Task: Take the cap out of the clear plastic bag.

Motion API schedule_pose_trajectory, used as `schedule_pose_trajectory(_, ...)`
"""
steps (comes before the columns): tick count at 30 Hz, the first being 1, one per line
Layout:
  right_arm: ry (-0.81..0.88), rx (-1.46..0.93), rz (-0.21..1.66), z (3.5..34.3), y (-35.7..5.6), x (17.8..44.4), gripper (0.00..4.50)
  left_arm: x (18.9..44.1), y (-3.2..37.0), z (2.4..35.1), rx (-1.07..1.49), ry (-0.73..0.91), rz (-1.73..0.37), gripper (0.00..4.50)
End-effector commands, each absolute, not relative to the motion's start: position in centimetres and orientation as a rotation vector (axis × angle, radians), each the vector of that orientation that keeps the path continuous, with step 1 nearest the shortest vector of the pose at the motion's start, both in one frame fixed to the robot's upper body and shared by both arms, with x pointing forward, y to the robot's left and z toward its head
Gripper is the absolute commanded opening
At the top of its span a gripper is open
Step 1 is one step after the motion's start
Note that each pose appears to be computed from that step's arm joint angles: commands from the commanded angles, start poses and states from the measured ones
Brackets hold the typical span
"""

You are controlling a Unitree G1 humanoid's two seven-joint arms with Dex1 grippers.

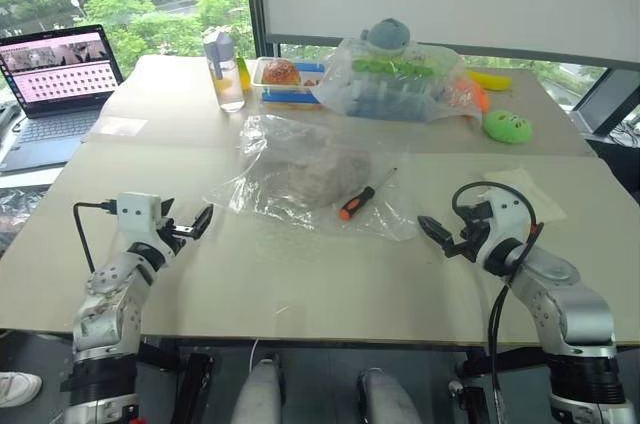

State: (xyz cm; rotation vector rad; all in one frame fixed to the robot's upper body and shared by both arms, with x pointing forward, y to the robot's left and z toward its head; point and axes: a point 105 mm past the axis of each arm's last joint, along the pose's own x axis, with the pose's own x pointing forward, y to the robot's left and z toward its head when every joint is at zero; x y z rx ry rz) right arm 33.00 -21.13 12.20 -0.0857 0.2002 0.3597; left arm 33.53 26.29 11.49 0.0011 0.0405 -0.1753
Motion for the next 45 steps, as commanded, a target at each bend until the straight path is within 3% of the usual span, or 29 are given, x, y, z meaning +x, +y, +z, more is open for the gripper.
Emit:
schedule_pose_trajectory(1, 0.144, -0.137, 0.483, 14.5, -19.9, 32.3, 4.50, 33.7, 27.0, 15.8, 0.040, -0.060, -0.214, 4.46)
schedule_pose_trajectory(4, 0.179, -0.183, 0.665, 16.7, -19.7, 31.2, 4.50, 33.1, 26.8, 21.5, -0.005, -0.173, -0.415, 4.46)
schedule_pose_trajectory(10, 0.116, -0.320, 0.698, 20.3, -16.4, 33.6, 4.50, 31.2, 23.3, 23.0, 0.164, -0.033, -0.728, 4.46)
schedule_pose_trajectory(14, 0.162, -0.216, 0.655, 21.3, -13.2, 35.3, 4.50, 30.4, 21.9, 23.2, 0.234, 0.033, -0.816, 4.46)
schedule_pose_trajectory(20, 0.372, 0.025, 0.548, 18.5, -9.1, 37.8, 4.50, 30.1, 20.3, 23.3, 0.293, 0.043, -0.866, 4.46)
schedule_pose_trajectory(27, 0.529, 0.115, 0.436, 14.9, -8.6, 38.8, 4.50, 29.6, 18.8, 23.1, 0.303, 0.036, -0.919, 4.46)
schedule_pose_trajectory(36, 0.597, 0.253, 0.457, 13.1, -4.8, 39.4, 4.50, 30.0, 18.1, 22.3, 0.305, 0.033, -0.916, 4.46)
schedule_pose_trajectory(44, 0.594, 0.201, 0.437, 12.3, -4.0, 39.9, 4.50, 30.3, 18.1, 21.5, 0.321, 0.047, -0.882, 4.46)
schedule_pose_trajectory(45, 0.595, 0.180, 0.420, 12.0, -4.4, 40.0, 4.24, 30.3, 18.0, 21.6, 0.319, 0.045, -0.884, 4.49)
